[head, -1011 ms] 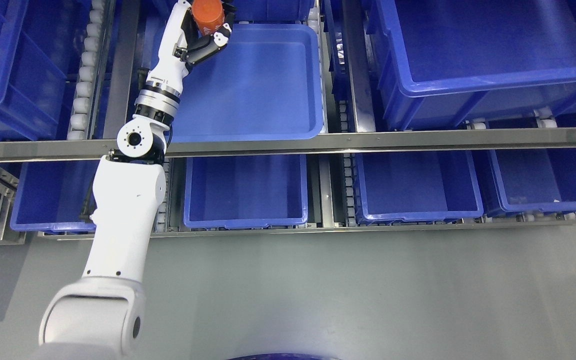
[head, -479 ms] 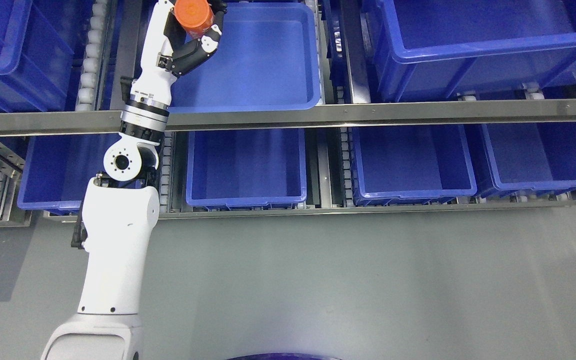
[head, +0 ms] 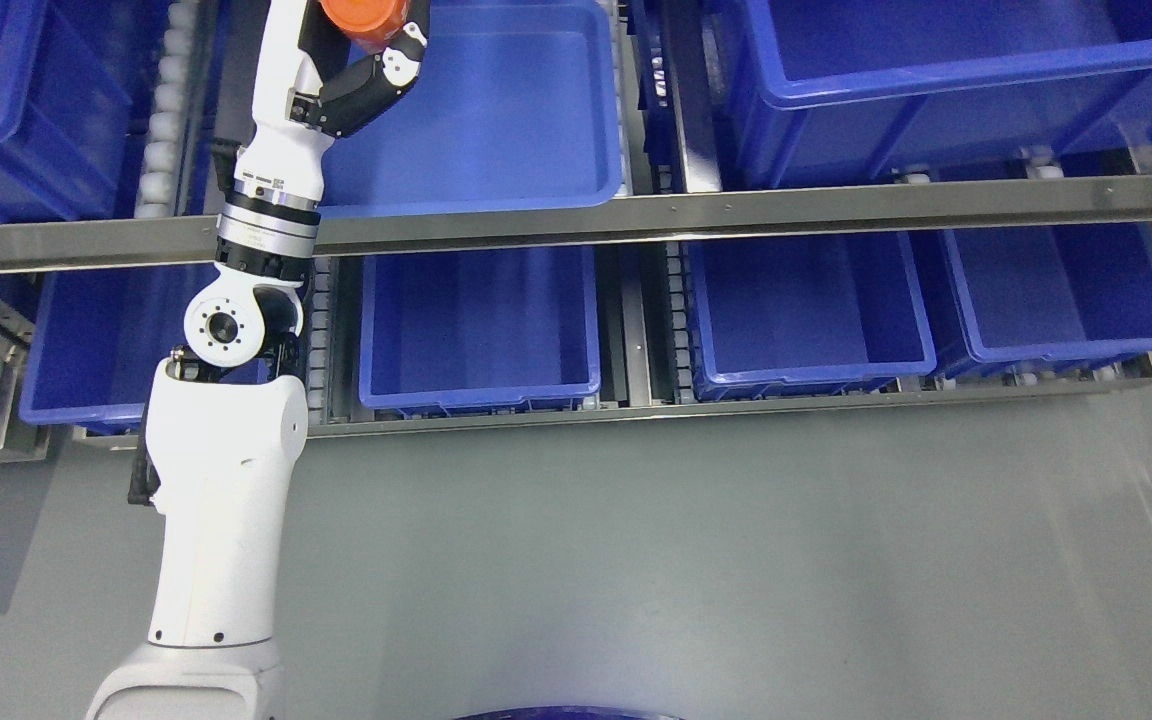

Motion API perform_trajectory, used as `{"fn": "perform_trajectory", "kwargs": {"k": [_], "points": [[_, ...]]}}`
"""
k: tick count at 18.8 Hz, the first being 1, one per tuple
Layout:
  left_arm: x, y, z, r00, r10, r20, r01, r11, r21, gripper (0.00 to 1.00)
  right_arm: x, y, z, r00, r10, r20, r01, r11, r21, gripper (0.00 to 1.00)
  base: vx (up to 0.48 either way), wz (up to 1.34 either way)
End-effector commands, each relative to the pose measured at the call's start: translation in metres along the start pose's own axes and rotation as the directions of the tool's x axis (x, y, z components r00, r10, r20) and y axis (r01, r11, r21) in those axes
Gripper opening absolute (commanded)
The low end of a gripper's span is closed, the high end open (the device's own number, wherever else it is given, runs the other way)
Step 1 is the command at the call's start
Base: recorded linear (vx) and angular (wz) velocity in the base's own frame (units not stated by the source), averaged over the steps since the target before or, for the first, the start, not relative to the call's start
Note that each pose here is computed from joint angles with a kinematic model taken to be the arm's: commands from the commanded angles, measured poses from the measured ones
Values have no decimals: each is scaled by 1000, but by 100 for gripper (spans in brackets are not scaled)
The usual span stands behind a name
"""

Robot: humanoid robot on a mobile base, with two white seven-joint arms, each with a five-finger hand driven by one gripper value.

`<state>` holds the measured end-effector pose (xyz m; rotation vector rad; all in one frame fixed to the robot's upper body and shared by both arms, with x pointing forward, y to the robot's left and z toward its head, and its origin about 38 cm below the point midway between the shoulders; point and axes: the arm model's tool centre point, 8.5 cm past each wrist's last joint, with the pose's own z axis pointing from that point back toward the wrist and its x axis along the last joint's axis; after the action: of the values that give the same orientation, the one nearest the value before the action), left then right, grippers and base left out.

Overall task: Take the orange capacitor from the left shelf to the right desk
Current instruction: 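Hold the capacitor in the left hand while turning toward the steel table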

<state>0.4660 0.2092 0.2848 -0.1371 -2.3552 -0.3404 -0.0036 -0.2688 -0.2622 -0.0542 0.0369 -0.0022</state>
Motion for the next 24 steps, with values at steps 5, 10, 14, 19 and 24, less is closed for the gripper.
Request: {"fn": "perform_trajectory", "kwargs": {"k": [5, 10, 14, 19, 24], "points": [[27, 9, -10, 996, -37, 76, 37, 999, -3, 2, 3, -11, 0, 1000, -10, 21, 10, 1000, -18, 100, 1, -645], [28, 3, -12, 996, -32, 80, 34, 999, -18, 2, 3, -11, 0, 1000, -10, 21, 10, 1000, -18, 100, -10, -1134], [27, -2, -13, 996, -27, 81, 29, 999, -33, 2, 3, -11, 0, 1000, -10, 21, 10, 1000, -18, 100, 71, -1097], [26, -11, -14, 997, -17, 79, 22, 998, -58, 2, 3, -11, 0, 1000, -10, 21, 10, 1000, -18, 100, 170, -904], [26, -22, -15, 997, -6, 79, 13, 996, -86, 2, 3, -11, 0, 1000, -10, 21, 10, 1000, -18, 100, 266, -765]]}}
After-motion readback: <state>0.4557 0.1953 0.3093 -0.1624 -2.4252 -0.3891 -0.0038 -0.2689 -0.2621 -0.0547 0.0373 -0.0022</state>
